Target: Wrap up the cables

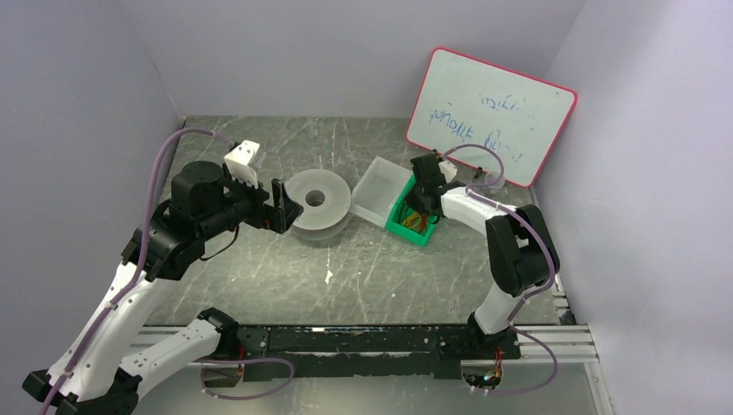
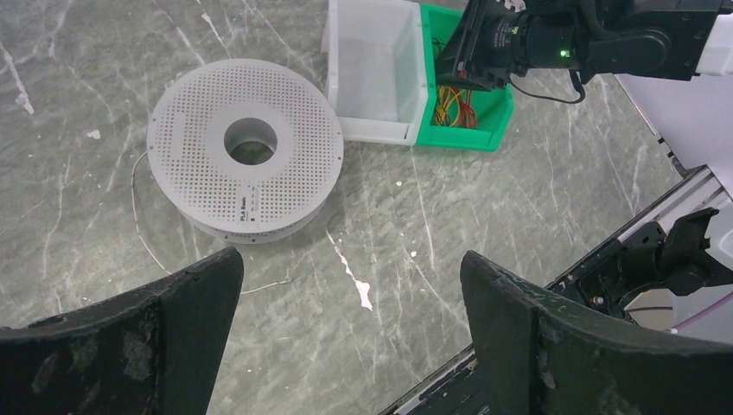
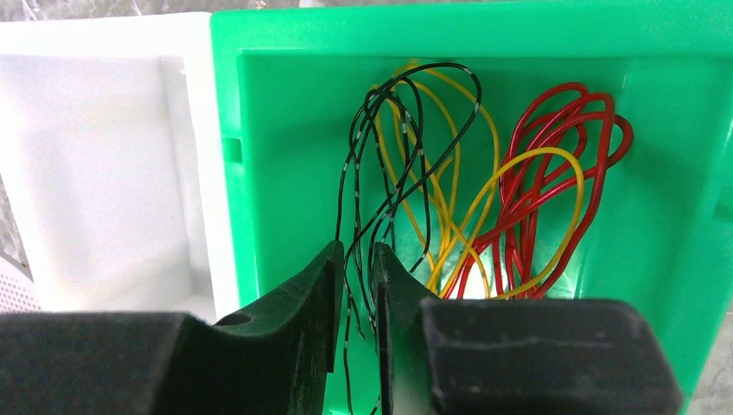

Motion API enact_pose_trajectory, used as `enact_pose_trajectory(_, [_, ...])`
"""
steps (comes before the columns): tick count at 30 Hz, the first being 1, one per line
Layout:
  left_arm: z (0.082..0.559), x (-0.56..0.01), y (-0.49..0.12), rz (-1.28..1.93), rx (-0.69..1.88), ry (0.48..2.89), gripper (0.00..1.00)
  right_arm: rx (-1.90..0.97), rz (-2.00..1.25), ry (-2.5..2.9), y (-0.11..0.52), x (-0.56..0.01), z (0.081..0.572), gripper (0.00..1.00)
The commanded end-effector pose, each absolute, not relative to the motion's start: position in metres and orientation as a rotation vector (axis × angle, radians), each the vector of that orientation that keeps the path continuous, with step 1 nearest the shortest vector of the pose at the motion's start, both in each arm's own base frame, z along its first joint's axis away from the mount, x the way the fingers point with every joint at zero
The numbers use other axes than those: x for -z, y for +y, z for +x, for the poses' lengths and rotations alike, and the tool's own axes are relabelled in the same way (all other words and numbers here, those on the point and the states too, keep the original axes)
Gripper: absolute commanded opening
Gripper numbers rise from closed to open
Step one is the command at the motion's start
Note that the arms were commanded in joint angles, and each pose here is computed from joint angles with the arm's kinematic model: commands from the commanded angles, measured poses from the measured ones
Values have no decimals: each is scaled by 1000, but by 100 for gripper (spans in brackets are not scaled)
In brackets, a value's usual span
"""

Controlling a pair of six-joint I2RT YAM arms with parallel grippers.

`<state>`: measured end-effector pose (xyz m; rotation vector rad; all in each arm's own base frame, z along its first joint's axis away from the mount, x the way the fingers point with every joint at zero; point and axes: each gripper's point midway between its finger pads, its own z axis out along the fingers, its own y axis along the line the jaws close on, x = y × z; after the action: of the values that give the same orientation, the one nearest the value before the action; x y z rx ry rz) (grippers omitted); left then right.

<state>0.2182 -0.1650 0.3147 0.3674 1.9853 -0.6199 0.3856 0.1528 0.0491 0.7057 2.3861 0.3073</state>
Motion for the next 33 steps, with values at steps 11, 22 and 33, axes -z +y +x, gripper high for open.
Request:
enact_pose_trajectory(11, [212, -329, -161, 356, 630, 1956, 100, -261, 733, 2345, 147, -46, 406, 12])
enact_pose_trajectory(22, [212, -330, -165, 352, 657, 1956, 99, -289, 684, 2190, 131, -119, 397, 0])
enact_pose_trajectory(33, [217, -333, -166, 351, 642, 1956, 100, -395, 594, 1957, 122, -238, 388, 0])
